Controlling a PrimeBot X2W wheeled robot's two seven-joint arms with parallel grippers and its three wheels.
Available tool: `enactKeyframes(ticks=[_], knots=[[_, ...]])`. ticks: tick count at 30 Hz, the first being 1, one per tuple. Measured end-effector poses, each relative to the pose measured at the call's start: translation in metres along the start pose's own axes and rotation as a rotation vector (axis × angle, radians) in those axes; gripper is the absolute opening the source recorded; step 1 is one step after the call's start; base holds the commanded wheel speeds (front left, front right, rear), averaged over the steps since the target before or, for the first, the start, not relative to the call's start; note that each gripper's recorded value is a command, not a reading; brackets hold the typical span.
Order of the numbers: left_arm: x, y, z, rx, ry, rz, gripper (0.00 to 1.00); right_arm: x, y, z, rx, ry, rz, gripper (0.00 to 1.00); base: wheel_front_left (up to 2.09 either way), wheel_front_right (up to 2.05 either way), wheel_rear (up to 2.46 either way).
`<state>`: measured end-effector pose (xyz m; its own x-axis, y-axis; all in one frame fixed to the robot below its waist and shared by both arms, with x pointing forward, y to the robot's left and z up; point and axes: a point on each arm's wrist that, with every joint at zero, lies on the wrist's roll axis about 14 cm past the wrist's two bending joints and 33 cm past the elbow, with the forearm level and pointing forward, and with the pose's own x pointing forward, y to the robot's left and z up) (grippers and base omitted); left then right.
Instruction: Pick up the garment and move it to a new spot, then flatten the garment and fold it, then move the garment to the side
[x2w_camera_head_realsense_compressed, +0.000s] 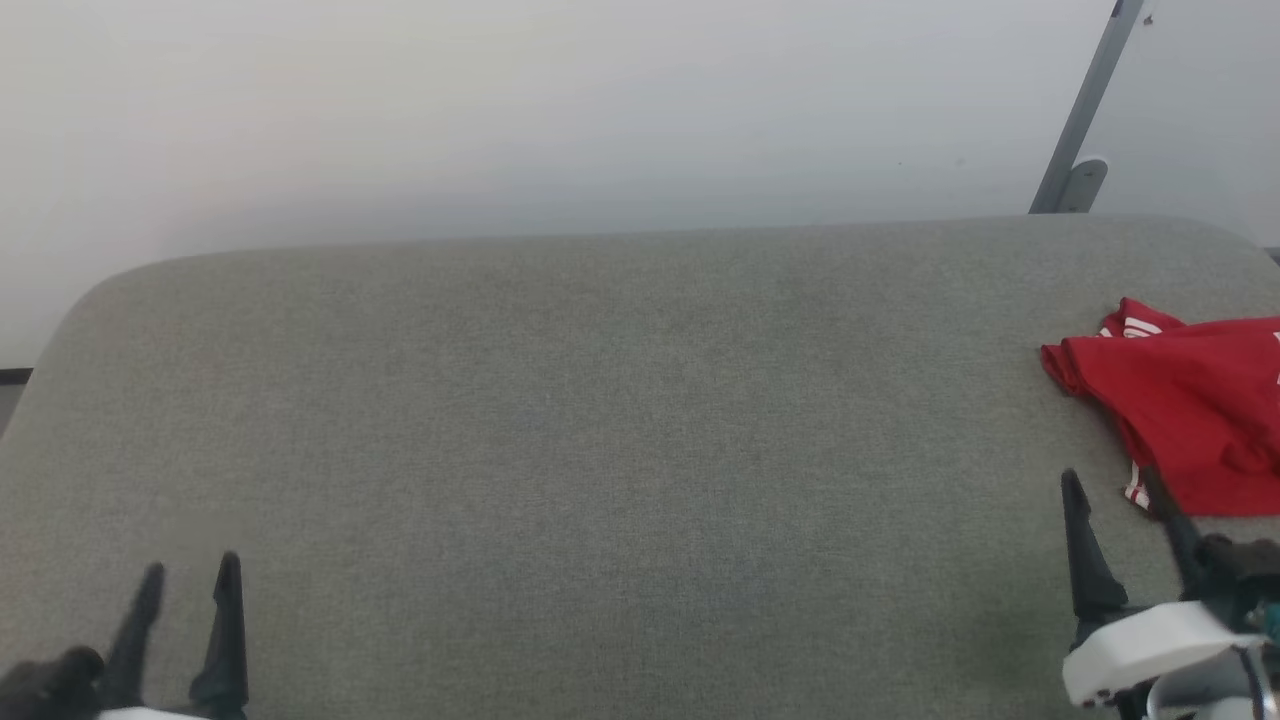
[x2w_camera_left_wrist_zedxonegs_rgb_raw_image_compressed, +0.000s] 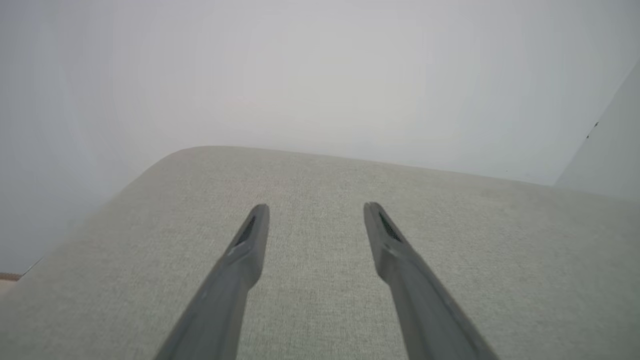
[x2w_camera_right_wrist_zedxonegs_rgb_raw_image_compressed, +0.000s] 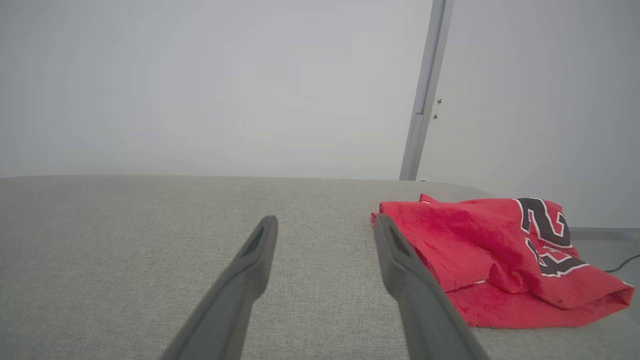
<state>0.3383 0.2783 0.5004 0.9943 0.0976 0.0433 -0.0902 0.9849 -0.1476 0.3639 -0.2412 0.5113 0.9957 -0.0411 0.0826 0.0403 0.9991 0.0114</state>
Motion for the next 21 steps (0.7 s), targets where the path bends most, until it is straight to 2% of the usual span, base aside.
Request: enactKeyframes(ticks=[7, 21], knots=[[-0.011, -0.008, -0.031, -0.069, 0.086, 0.024, 0.00, -0.016, 0.002, -0.034, 0.042, 0.110, -0.019, 0.00, 0.00, 0.00, 0.00], [-0.006, -0.011, -0.036, -0.303, 0.106, 0.073, 0.00, -0.014, 0.000, -0.036, 0.311, 0.125, -0.084, 0.00, 0.00, 0.00, 0.00]])
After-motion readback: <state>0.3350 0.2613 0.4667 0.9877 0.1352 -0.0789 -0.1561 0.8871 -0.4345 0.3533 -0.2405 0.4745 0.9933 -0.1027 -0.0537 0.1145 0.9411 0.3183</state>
